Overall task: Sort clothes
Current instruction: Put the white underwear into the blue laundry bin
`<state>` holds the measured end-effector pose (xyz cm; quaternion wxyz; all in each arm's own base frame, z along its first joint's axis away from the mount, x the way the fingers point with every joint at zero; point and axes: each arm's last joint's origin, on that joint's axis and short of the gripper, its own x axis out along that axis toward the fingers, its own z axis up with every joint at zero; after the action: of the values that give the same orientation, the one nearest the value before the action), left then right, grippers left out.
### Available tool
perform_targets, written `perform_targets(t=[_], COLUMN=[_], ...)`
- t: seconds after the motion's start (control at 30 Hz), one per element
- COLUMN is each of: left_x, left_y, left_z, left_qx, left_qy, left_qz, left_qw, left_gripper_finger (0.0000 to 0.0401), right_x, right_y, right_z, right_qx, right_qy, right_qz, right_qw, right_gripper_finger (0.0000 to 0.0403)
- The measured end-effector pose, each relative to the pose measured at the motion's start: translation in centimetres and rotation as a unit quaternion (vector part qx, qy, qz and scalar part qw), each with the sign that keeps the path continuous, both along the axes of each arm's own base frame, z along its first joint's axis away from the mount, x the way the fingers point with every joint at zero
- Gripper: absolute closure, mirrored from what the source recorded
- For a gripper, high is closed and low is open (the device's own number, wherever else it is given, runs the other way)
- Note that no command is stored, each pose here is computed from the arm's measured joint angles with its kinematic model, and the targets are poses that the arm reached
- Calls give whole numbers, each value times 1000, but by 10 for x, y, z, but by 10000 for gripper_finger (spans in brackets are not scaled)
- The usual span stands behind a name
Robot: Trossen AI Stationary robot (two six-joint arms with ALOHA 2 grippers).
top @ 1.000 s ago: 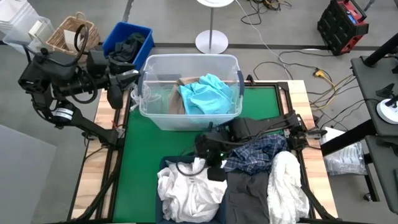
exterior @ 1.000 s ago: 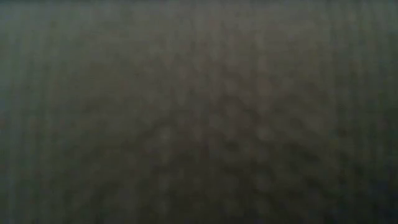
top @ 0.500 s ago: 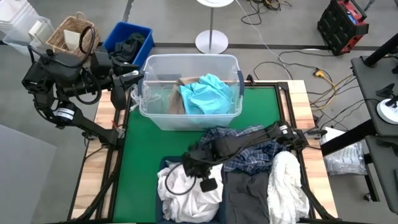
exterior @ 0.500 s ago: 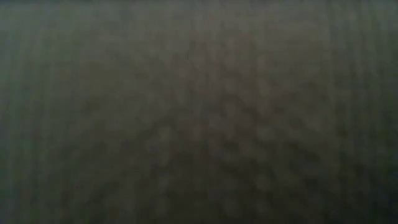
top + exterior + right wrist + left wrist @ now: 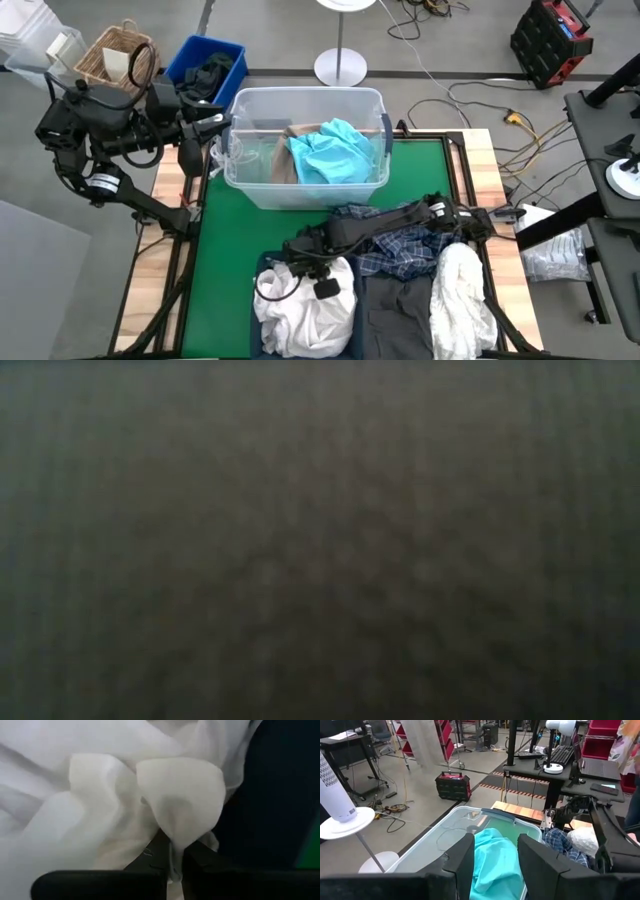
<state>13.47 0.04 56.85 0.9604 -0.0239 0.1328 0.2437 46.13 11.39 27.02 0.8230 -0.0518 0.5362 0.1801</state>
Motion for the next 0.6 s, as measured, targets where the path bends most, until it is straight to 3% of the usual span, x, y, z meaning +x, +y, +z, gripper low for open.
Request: perform_targets(t=[0.1,0.4,0.6], left_x=[0,3,4], left_y=[0,0,-1], left_z=[0,-2,-3], left_qx=[-1,0,2], left_qy=[2,8,15], left_qz=[0,-1,-1], left_qw=[1000,1000,1000], left_gripper_finger=[271,271,271], right_x=[-2,-21,-43], right_y=[-2,-8,-13], right_z=[4,50,86], right_qx=[13,2,8], right_qy=[7,-47,-78], right_qz=[-20,-48,-82], right_qw=[1000,998,994], right_gripper_finger=[358,220,184])
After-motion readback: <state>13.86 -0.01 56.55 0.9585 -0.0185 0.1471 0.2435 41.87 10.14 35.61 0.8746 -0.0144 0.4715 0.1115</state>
